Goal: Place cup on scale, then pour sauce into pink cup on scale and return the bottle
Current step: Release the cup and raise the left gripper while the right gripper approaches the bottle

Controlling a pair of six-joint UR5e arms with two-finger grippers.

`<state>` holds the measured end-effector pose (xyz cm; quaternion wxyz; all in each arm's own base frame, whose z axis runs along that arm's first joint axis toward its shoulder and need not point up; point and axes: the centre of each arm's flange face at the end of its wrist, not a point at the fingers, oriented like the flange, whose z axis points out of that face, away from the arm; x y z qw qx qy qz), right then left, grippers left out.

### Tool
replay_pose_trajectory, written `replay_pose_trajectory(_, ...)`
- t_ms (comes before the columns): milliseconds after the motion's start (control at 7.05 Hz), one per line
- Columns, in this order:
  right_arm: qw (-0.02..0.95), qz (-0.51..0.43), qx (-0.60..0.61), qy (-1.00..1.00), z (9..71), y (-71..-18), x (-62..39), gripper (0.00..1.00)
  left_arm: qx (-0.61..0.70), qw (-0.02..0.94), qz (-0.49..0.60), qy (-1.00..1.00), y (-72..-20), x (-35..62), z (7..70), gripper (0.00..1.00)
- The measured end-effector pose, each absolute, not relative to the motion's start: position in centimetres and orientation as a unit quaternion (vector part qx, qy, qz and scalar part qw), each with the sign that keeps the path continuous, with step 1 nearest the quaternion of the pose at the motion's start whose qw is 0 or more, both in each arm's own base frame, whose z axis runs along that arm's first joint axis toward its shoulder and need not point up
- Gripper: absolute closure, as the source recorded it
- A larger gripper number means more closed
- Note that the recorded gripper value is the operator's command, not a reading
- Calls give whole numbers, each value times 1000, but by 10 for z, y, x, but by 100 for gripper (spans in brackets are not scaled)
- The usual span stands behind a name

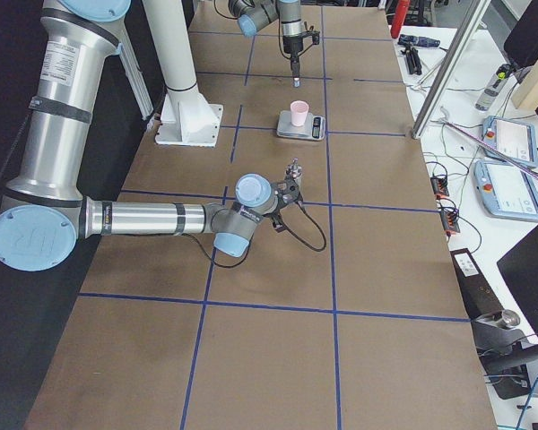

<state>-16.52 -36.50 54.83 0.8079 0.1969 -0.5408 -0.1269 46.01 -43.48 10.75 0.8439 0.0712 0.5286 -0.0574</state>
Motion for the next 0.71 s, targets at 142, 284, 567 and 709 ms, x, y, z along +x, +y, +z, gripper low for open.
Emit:
replay_pose_trajectory(142,811,-111,192,-541,537,-355,-195,1,72,843,-58,529,-430,451,115,35)
replay_pose_trajectory(284,815,-86,193,-540,523,-342,-228,3,74,844,-59,528,-425,438,126,35)
replay_pose_trajectory(567,817,-28,201,-539,503,-322,-270,10,80,850,-61,518,-425,418,152,35)
replay_pose_trajectory(709,819,-7,224,-528,500,-316,-284,6,82,852,-61,513,-427,413,159,35)
